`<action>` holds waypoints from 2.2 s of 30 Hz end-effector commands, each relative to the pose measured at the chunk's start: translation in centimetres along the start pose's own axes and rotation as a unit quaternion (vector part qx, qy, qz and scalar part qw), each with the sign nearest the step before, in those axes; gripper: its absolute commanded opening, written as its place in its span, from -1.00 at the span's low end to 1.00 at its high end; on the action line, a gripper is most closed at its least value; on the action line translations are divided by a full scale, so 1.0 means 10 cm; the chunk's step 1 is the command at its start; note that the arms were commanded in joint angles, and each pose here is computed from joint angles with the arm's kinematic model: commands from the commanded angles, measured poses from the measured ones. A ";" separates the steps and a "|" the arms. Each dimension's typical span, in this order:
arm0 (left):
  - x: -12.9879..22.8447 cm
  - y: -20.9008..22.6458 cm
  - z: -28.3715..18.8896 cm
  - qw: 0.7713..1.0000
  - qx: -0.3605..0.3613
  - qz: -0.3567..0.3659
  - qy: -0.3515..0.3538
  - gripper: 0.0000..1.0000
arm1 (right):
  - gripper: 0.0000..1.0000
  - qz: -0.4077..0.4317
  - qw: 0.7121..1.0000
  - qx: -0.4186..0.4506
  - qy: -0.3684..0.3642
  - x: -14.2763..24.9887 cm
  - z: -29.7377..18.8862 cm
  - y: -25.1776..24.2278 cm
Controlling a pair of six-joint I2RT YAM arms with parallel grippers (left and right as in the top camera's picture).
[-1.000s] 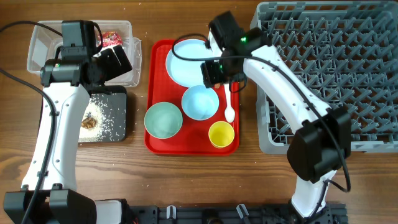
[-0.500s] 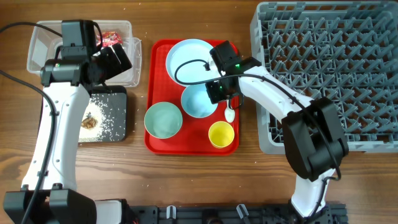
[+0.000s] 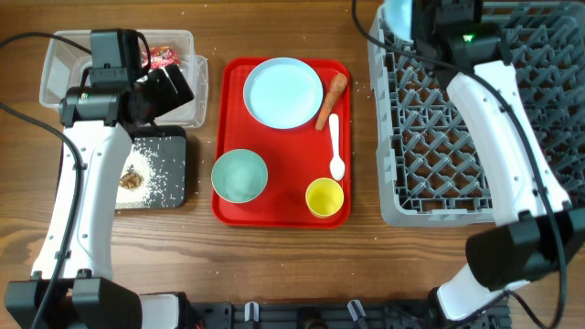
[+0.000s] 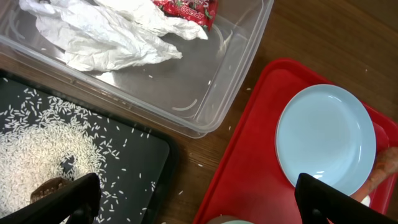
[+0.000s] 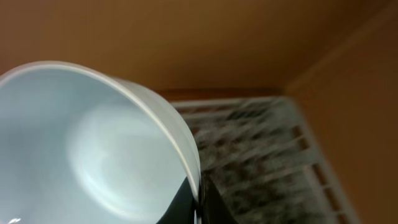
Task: Sort waste into correct bins and load items into the dishwasher rack
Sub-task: 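Carry the light-blue bowl to the dish rack's far corner and place it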
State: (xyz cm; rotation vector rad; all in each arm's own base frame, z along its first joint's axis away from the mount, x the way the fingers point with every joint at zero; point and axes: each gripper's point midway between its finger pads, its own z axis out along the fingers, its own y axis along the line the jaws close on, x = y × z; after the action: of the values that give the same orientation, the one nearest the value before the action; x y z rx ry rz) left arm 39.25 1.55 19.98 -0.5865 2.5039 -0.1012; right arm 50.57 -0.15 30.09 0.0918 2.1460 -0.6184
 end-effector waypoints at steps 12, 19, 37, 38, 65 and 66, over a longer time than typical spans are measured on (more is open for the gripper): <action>-0.02 0.03 0.02 1.000 -0.006 -0.010 -0.001 1.00 | -0.91 -0.346 0.922 0.162 0.064 0.39 0.94 0.34; -0.02 0.03 0.02 1.000 -0.006 -0.010 -0.001 1.00 | -0.73 -0.444 0.864 0.232 0.048 0.05 0.76 0.44; -0.02 0.03 0.02 1.000 -0.006 -0.010 -0.001 1.00 | -0.07 -0.242 0.903 0.354 0.020 -0.04 0.60 0.31; -0.02 0.03 0.02 1.000 -0.006 -0.010 -0.001 1.00 | 0.06 -0.149 0.911 0.384 -0.001 -0.15 0.43 0.14; -0.02 0.03 0.02 1.000 -0.006 -0.010 -0.001 1.00 | 0.43 -0.246 0.950 0.120 -0.153 -0.43 0.09 1.59; -0.02 0.03 0.02 1.000 -0.006 -0.010 -0.001 1.00 | 0.43 -0.210 0.961 0.094 -0.156 -0.43 0.04 1.60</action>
State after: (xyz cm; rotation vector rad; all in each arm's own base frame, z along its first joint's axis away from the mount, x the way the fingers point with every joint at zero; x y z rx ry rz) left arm 39.26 1.55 19.82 -0.5918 2.5078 -0.1012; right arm 58.10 11.77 24.18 -0.5876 1.8272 -1.4271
